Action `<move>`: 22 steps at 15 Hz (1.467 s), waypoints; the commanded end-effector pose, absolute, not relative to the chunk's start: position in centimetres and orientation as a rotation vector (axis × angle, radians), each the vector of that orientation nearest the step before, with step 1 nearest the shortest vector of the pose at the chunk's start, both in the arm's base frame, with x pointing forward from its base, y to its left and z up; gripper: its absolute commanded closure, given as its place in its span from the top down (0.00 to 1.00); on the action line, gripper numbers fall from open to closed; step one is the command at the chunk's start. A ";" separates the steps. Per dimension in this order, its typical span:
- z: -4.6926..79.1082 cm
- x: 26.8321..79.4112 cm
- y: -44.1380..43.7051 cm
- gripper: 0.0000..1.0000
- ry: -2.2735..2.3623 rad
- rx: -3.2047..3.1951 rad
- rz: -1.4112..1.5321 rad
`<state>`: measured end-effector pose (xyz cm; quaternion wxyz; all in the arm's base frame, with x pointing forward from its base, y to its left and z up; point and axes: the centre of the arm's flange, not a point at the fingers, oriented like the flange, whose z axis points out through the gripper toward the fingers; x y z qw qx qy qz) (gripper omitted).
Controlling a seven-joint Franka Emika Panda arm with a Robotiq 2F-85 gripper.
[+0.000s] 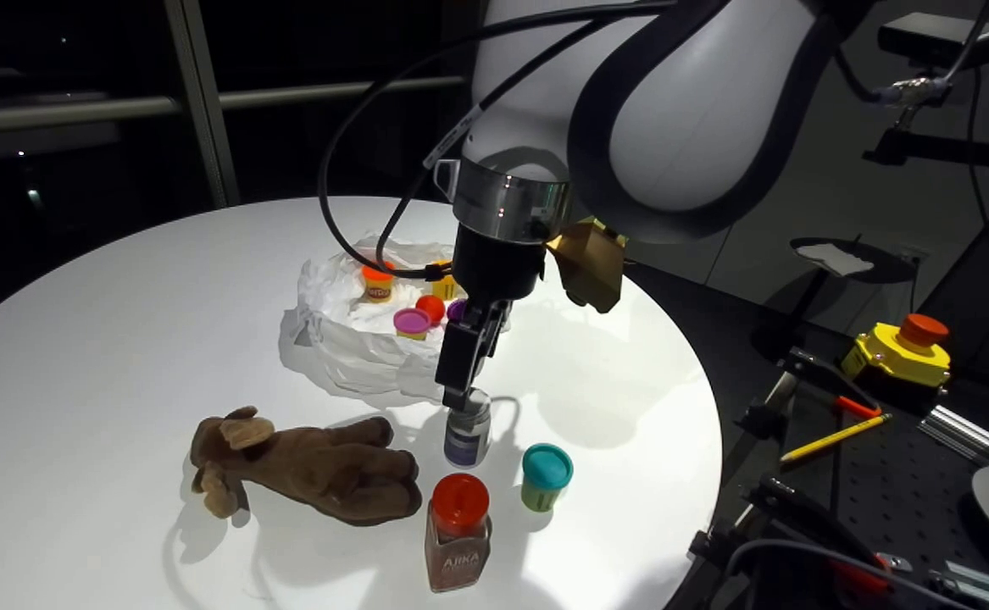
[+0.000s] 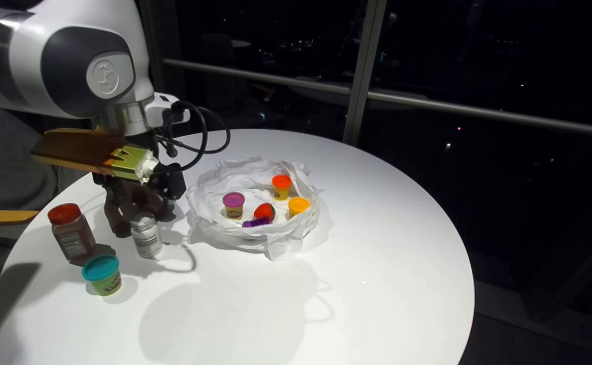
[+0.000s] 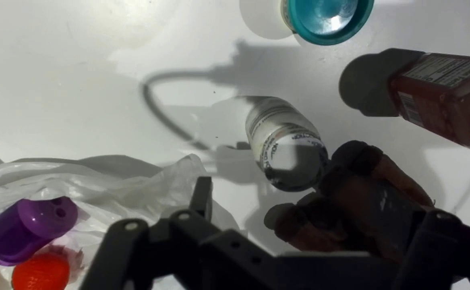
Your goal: Put the objects and the bottles in the plastic bag
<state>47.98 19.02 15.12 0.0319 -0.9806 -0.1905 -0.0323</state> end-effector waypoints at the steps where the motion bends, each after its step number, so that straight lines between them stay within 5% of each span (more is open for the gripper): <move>1: 14.7 48.3 19.3 1.00 -0.579 -3.014 -0.056; 9: 13.0 49.0 19.4 1.00 -0.624 -3.003 -0.007; 10: 12.9 49.1 19.4 0.75 -0.620 -3.006 -0.006; 11: 12.8 49.2 19.4 0.74 -0.617 -3.008 -0.006; 18: 13.5 49.2 19.3 0.20 -0.582 -3.020 -0.007; 22: 18.2 49.4 19.6 0.23 -0.571 -3.065 -0.095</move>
